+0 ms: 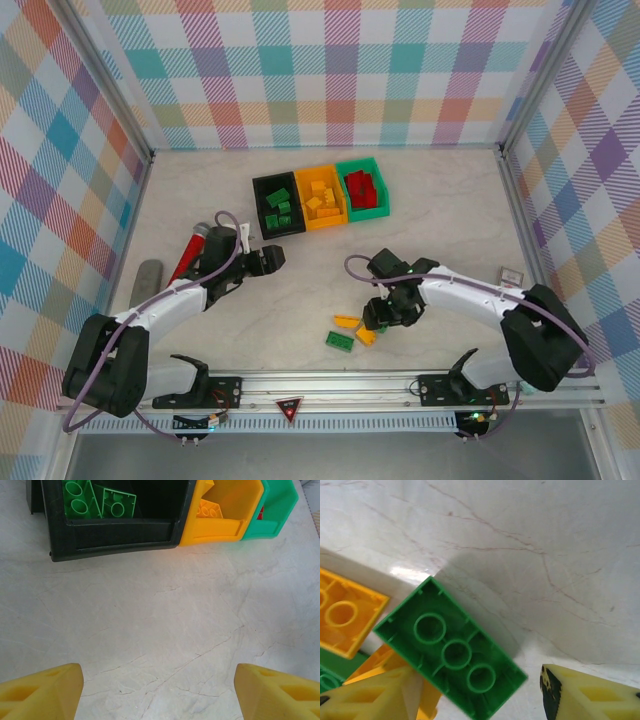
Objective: Sort the legos into containers by color
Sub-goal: Pick up the lego from the bottom-center of the table.
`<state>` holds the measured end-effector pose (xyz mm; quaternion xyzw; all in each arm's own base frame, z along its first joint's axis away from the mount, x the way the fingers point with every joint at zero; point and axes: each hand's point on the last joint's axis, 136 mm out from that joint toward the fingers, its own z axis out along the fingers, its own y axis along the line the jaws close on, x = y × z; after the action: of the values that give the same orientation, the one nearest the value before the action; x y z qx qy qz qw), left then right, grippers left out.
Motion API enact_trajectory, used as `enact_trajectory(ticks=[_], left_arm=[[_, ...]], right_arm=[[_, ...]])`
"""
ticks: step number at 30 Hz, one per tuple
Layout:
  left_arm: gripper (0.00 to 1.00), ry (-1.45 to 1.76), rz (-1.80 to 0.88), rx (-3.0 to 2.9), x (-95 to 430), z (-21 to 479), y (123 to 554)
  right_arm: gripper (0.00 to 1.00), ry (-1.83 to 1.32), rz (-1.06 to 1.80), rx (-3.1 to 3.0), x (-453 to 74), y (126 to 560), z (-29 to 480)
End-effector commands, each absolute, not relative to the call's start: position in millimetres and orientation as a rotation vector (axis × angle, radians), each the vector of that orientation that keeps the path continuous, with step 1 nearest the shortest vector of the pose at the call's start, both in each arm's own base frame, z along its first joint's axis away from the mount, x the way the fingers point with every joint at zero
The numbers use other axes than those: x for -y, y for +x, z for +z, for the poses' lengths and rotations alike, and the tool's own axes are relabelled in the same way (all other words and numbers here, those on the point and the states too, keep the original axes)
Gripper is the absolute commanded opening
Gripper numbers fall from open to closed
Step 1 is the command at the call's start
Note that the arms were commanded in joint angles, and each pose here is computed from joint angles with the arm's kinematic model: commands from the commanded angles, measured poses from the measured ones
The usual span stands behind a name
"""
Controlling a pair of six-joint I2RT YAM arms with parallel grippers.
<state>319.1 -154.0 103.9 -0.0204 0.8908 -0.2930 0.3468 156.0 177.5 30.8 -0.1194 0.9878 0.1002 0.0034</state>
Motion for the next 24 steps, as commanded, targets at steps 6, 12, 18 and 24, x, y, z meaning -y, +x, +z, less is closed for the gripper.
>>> enact_trajectory(ticks=[6, 12, 18, 24], left_arm=[[0.79, -0.051, -0.776, -2.301, 154.7, 107.8, 321.4], [0.79, -0.052, -0.758, -2.302, 152.5, 108.6, 321.6], [0.79, -0.067, -0.725, -2.309, 148.1, 107.1, 321.9], [0.78, -0.087, -0.695, -2.325, 144.2, 103.1, 323.2]], right_arm=[[0.64, -0.351, 0.243, -3.089, -184.2, 174.0, 18.4], [0.49, -0.353, 0.256, -3.072, -188.7, 179.1, 19.0], [0.38, -0.349, 0.256, -3.021, -186.4, 184.0, 34.2], [0.37, -0.357, 0.312, -2.926, -199.2, 202.1, 63.5]])
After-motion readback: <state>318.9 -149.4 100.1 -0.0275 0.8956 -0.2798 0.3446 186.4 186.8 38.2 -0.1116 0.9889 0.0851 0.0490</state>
